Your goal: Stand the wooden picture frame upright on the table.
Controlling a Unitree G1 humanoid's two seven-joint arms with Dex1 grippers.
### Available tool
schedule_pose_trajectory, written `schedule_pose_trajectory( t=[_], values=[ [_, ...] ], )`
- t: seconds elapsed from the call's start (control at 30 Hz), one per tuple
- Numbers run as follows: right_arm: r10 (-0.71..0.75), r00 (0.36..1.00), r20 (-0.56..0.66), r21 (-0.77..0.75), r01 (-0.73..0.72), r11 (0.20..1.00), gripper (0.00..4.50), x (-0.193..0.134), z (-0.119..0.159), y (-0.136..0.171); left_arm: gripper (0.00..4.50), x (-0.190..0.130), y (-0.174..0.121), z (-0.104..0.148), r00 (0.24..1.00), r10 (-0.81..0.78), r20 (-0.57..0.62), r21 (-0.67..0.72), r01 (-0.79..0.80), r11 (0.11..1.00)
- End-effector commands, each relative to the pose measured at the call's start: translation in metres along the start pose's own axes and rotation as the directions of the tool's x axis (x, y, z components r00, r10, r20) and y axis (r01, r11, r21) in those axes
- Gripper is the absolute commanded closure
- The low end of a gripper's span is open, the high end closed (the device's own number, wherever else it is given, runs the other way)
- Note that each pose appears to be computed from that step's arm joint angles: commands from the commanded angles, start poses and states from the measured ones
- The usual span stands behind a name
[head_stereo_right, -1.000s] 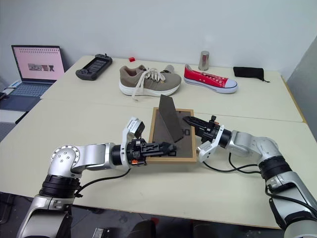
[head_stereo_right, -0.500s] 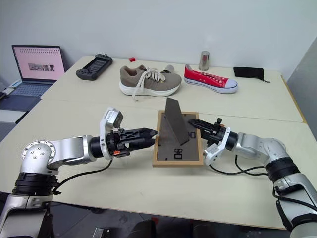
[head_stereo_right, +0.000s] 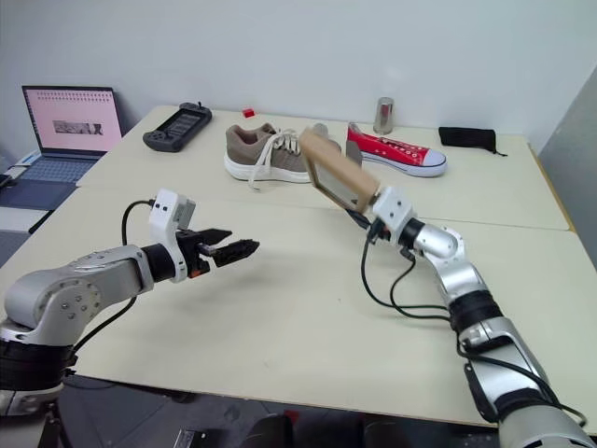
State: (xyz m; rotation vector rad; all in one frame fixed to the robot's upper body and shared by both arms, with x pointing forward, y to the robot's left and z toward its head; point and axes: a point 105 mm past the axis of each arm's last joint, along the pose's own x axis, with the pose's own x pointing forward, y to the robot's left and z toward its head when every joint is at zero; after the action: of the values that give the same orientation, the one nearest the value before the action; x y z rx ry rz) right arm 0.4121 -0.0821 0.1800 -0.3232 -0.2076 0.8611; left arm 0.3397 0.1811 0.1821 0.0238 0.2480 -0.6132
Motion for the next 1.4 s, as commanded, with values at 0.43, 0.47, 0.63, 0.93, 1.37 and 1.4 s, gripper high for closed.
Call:
schedule_pose_trajectory(
  t=[0.43, 0.47, 0.63, 0.93, 1.37, 1.4],
  values=[
    [0.292, 0.946, -0.145, 0.434, -0.204, 0.877, 3.21, 0.001, -0.032, 0.026, 0.00, -0.002, -0.027, 0.012, 0.990, -0.106, 0.090, 0.276, 0.078, 0.958],
    [0.295, 0.945, -0.140, 0.460, -0.202, 0.865, 3.21, 0.000, -0.031, 0.025, 0.00, -0.002, -0.028, 0.012, 0.990, -0.110, 0.088, 0.274, 0.082, 0.958],
    [0.329, 0.932, -0.150, 0.505, -0.214, 0.836, 3.21, 0.000, -0.034, 0.027, 0.00, -0.001, -0.027, 0.010, 0.989, -0.120, 0.081, 0.273, 0.093, 0.958],
    [0.326, 0.930, -0.172, 0.519, -0.196, 0.832, 1.46, -0.003, -0.042, 0.027, 0.00, 0.004, -0.028, 0.006, 0.988, -0.132, 0.075, 0.279, 0.107, 0.954],
    [0.289, 0.914, -0.286, 0.300, -0.201, 0.933, 0.07, -0.083, -0.034, 0.013, 0.00, 0.004, 0.010, 0.001, 0.998, -0.011, 0.054, 0.273, -0.004, 0.962],
    [0.257, 0.930, -0.261, 0.294, -0.177, 0.939, 0.07, -0.091, -0.021, 0.010, 0.00, 0.004, 0.019, 0.000, 0.998, 0.027, 0.054, 0.274, -0.041, 0.961]
  ],
)
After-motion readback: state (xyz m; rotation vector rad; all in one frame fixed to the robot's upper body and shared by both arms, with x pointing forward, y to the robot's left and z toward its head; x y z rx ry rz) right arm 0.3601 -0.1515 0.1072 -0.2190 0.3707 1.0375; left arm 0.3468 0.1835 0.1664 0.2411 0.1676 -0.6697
